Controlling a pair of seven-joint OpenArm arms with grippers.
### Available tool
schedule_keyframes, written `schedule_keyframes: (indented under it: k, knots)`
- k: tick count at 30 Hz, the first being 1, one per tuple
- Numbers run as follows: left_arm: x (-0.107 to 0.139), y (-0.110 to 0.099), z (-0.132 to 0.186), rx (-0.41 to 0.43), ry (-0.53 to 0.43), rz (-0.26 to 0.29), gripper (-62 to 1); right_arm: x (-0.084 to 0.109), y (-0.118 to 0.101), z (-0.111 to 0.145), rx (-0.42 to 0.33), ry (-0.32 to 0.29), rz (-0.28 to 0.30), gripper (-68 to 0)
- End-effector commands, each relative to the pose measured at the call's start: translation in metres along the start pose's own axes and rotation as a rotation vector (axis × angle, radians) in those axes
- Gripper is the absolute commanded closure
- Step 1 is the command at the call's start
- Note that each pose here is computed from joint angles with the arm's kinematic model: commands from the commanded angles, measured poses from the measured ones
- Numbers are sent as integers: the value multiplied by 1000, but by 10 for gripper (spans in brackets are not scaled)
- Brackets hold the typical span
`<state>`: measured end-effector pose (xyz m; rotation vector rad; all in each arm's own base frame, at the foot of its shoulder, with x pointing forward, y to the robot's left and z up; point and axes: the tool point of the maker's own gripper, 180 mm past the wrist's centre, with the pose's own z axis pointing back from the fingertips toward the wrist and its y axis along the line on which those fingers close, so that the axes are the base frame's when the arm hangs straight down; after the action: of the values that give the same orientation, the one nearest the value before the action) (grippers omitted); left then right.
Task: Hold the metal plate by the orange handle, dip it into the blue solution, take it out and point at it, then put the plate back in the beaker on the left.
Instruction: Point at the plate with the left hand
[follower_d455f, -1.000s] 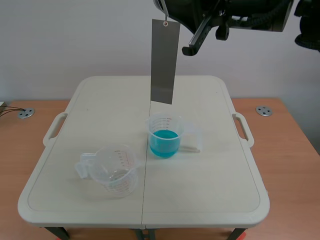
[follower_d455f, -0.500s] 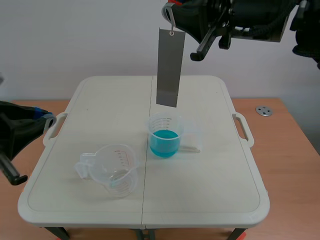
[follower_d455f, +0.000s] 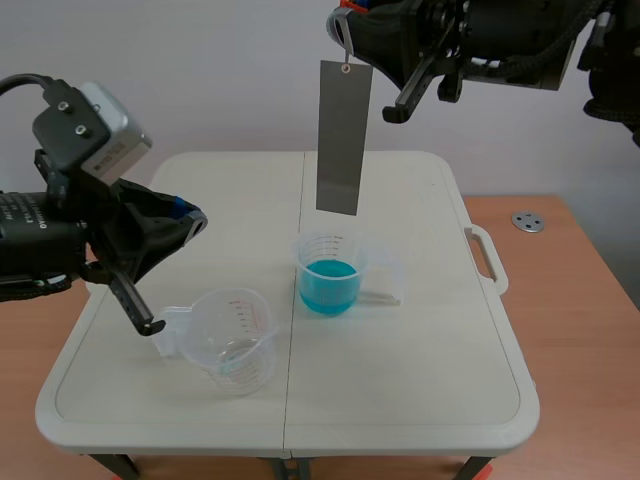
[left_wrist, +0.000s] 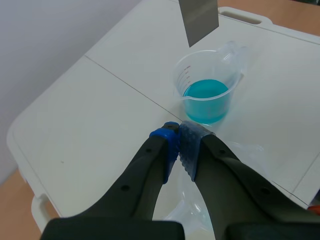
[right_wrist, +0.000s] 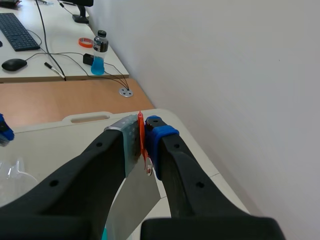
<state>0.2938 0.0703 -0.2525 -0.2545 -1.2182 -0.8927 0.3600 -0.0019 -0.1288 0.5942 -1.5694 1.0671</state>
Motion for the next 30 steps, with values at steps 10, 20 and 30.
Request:
schedule_keyframes:
  k: [10,20,30]
  knots:
    - [-4,11,-47,27,-2,1,-29,17,-8,-1,-12,-48,22,-13]
    - [-2,5,-81,9,25,-53,-29,16,-8,-1,-10,-42,24,-13]
    - [1,5,-92,7,29,-67,-29,15,-7,-1,-9,-36,22,-13]
